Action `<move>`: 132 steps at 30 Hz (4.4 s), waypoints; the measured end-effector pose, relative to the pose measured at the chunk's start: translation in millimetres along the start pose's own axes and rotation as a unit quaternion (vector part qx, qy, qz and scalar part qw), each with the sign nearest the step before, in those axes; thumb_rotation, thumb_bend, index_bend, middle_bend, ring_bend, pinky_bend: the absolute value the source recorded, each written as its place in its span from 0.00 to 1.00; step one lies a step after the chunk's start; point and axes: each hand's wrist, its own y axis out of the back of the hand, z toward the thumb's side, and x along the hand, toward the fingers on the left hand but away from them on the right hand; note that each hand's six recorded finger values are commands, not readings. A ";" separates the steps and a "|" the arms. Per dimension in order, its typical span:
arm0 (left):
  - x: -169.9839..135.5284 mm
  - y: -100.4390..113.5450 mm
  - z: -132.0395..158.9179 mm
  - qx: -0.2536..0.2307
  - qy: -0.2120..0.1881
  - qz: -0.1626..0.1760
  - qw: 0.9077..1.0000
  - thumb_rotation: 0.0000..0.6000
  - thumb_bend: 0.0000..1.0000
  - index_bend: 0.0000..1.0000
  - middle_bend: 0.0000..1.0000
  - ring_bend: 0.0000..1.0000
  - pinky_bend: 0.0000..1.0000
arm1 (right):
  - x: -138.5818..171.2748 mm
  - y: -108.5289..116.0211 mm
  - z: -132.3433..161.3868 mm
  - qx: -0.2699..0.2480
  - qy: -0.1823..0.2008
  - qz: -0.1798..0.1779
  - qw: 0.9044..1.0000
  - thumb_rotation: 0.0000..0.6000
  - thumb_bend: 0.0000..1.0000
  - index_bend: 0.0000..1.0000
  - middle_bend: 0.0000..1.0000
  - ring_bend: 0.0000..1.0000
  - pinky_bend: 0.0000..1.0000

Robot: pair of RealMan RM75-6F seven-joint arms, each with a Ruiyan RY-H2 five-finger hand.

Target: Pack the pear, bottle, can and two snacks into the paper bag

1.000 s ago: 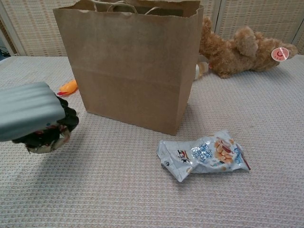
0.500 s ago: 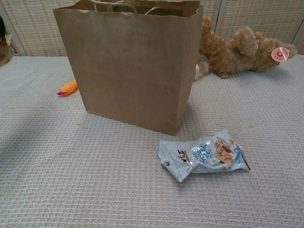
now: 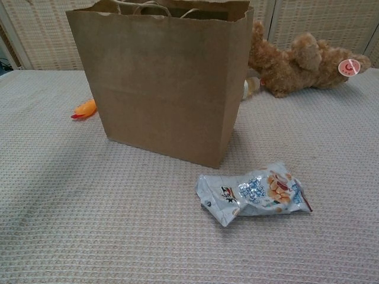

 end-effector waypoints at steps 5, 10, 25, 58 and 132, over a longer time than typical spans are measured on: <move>7.2 -3.0 27.8 -0.017 -0.025 -0.003 1.000 1.00 0.69 0.71 0.77 0.72 0.83 | 0.0 0.1 -0.2 0.000 -0.001 0.000 1.000 1.00 0.23 0.00 0.00 0.00 0.00; 19.4 -15.6 89.5 -0.018 -0.090 -0.010 0.996 1.00 0.69 0.71 0.77 0.72 0.83 | 0.4 0.0 -0.6 -0.002 -0.001 0.000 1.000 1.00 0.23 0.00 0.00 0.00 0.00; 50.7 -50.0 170.2 0.014 -0.174 -0.020 0.985 1.00 0.69 0.71 0.77 0.72 0.83 | 1.6 -0.1 -2.5 -0.008 -0.005 0.001 1.000 1.00 0.23 0.00 0.00 0.00 0.00; 47.0 -63.1 133.7 0.023 -0.109 -0.080 0.991 1.00 0.38 0.03 0.00 0.00 0.20 | 1.1 0.0 -2.4 -0.010 -0.003 0.001 1.000 1.00 0.23 0.00 0.00 0.00 0.00; -253.9 -8.3 -150.8 0.054 0.178 -0.172 0.968 1.00 0.38 0.02 0.00 0.00 0.08 | -208.6 -20.6 196.4 -0.001 0.206 0.262 0.943 1.00 0.04 0.00 0.00 0.00 0.00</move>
